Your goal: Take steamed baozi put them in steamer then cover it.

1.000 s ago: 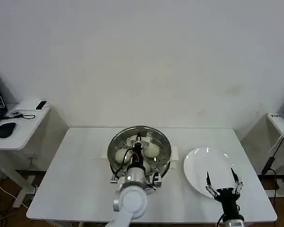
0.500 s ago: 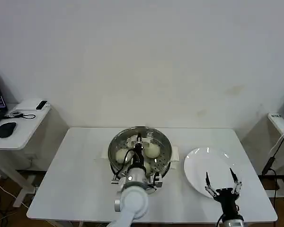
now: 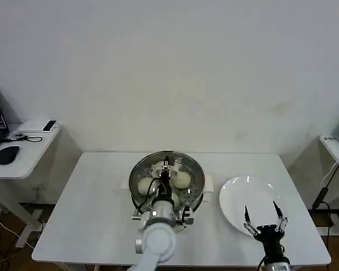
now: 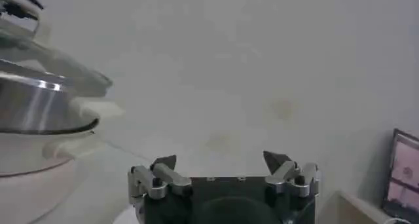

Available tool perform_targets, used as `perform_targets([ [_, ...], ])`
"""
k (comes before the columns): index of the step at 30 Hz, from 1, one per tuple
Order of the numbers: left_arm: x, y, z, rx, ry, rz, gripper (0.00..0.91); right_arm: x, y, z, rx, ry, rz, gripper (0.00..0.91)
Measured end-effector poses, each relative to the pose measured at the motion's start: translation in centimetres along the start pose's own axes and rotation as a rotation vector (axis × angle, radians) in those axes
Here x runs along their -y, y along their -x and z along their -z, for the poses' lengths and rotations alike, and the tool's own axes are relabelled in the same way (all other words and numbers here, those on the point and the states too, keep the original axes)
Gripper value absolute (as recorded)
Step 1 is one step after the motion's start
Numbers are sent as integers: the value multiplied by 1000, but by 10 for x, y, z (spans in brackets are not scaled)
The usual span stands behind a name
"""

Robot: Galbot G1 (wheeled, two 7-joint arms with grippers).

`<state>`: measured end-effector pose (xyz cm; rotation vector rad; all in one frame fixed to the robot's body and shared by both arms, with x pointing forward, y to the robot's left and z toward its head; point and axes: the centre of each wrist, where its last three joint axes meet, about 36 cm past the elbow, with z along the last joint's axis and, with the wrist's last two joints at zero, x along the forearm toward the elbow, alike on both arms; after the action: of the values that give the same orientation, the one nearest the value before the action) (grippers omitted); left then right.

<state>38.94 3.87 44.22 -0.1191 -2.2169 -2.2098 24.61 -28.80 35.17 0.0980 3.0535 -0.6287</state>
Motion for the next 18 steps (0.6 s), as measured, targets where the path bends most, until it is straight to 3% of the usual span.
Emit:
perform_targets([
  [18,-11,-43,-17,51,-46,21,907,-4,-4,-2,-8,4,8,907],
])
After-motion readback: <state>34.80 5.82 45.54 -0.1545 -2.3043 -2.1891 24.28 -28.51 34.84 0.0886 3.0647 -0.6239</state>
